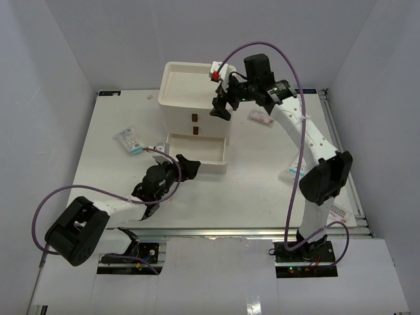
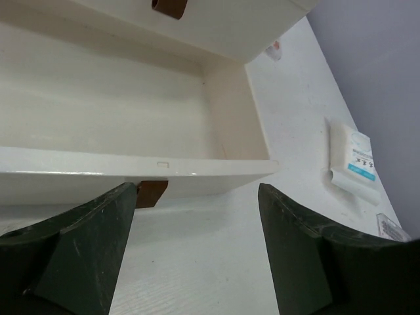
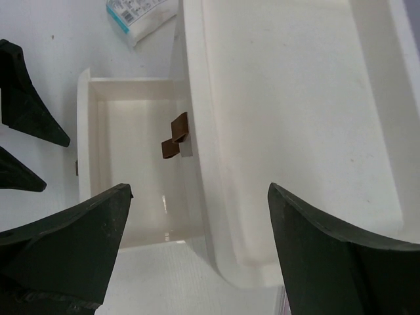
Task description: Organize the makeup
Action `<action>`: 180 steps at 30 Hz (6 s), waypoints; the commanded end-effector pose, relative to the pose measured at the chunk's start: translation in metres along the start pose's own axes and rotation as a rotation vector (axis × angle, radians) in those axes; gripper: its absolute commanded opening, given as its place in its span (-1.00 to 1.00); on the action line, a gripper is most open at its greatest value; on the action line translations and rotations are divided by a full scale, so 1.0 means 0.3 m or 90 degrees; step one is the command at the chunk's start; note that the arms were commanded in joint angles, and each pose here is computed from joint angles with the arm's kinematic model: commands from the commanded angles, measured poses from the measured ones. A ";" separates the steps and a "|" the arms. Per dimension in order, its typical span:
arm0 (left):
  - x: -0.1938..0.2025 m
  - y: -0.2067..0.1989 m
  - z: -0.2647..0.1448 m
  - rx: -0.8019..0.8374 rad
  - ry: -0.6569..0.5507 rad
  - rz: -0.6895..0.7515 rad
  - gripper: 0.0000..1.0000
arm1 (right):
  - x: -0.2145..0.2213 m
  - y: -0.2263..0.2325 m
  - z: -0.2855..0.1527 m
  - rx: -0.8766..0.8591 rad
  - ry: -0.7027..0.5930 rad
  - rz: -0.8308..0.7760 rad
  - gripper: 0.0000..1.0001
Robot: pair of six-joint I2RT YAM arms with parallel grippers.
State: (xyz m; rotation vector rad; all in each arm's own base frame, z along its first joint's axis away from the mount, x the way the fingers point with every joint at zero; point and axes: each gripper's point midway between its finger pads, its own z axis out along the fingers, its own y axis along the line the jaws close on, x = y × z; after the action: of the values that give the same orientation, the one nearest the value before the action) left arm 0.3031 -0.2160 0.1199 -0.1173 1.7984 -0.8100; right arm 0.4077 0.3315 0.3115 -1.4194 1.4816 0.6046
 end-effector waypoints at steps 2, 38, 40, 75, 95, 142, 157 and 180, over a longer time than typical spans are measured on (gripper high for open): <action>-0.066 -0.069 -0.043 0.036 -0.011 0.009 0.76 | -0.102 -0.032 -0.246 0.088 -0.042 0.009 0.95; -0.188 -0.229 -0.266 0.123 0.036 0.052 0.96 | 1.335 0.569 -1.184 0.101 0.789 0.355 0.80; -0.188 -0.227 -0.265 0.119 0.038 0.052 0.96 | 1.368 0.581 -1.185 0.085 0.787 0.374 0.80; -0.170 -0.214 -0.246 0.110 0.047 0.049 0.96 | 1.472 0.711 -1.109 0.064 0.748 0.419 0.90; -0.258 -0.282 -0.292 0.144 0.012 0.050 0.96 | 1.401 0.707 -1.068 0.086 0.673 0.377 -0.34; -0.505 -0.228 -0.471 0.027 -0.130 0.107 0.96 | 0.280 0.235 0.284 -0.009 0.241 0.031 0.81; -0.487 -0.252 -0.462 0.055 -0.116 0.115 0.96 | 0.125 0.375 -0.134 -0.064 0.137 -0.011 0.81; -0.474 -0.249 -0.448 0.056 -0.108 0.124 0.96 | 1.040 -0.495 -0.151 0.193 0.447 0.076 0.80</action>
State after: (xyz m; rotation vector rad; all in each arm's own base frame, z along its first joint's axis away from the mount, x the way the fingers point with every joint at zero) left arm 0.2178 -0.1471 0.2994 0.0403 1.5902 -0.7310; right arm 0.5237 0.1194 0.0800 -1.3471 2.2150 0.0837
